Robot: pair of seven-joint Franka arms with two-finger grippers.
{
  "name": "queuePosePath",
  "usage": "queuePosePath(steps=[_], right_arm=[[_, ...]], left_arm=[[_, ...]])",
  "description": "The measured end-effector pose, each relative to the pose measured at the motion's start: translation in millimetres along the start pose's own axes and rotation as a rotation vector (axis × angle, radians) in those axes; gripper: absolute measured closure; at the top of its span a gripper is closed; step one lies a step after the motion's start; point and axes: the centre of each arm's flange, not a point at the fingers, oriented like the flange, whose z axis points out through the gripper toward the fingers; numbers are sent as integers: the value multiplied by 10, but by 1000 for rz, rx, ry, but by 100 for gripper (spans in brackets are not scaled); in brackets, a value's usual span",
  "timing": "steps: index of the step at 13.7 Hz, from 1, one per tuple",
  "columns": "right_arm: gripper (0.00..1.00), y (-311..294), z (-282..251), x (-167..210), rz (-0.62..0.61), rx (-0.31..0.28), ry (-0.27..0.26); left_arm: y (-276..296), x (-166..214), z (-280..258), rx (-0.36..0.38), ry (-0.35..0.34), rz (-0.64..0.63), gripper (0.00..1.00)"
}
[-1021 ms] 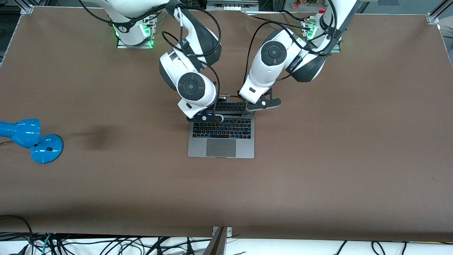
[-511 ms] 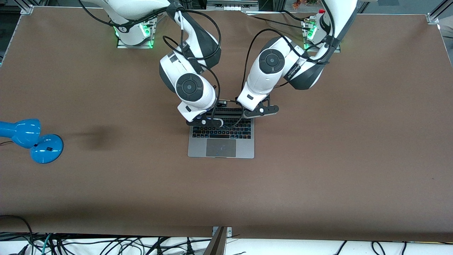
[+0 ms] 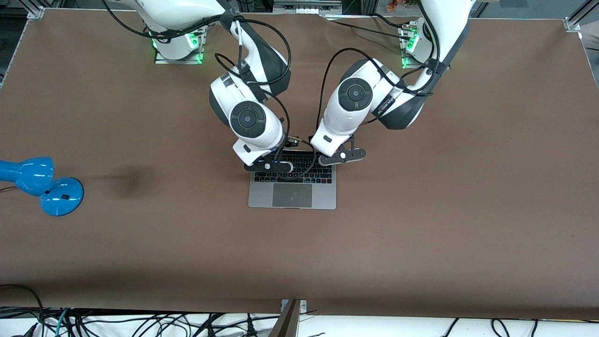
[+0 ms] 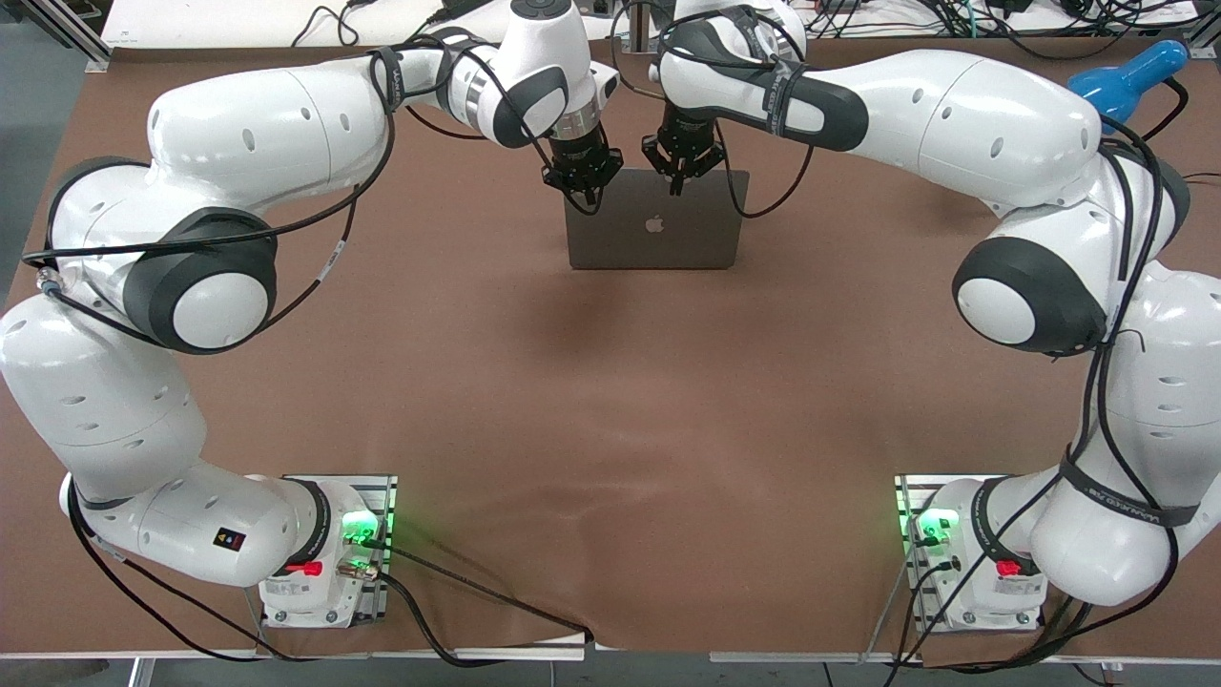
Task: Close laptop with both arms from behind
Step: 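Push the screen down toward the keyboard with both grippers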
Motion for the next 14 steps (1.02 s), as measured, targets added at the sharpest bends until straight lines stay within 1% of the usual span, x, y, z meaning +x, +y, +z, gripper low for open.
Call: queuePosePath(steps=[3, 5, 8, 14], right_arm=[[92, 3, 69, 76, 3, 8, 23], [92, 9, 162, 138, -1, -4, 47], [92, 15, 262, 188, -14, -12, 56], [92, 81, 201, 304, -34, 4, 101]], left_arm=[[-10, 101, 57, 2, 1, -9, 99], [-68, 201, 121, 8, -1, -25, 99], [-92, 342, 162, 11, 9, -36, 99], [-89, 545, 300, 11, 12, -49, 99]])
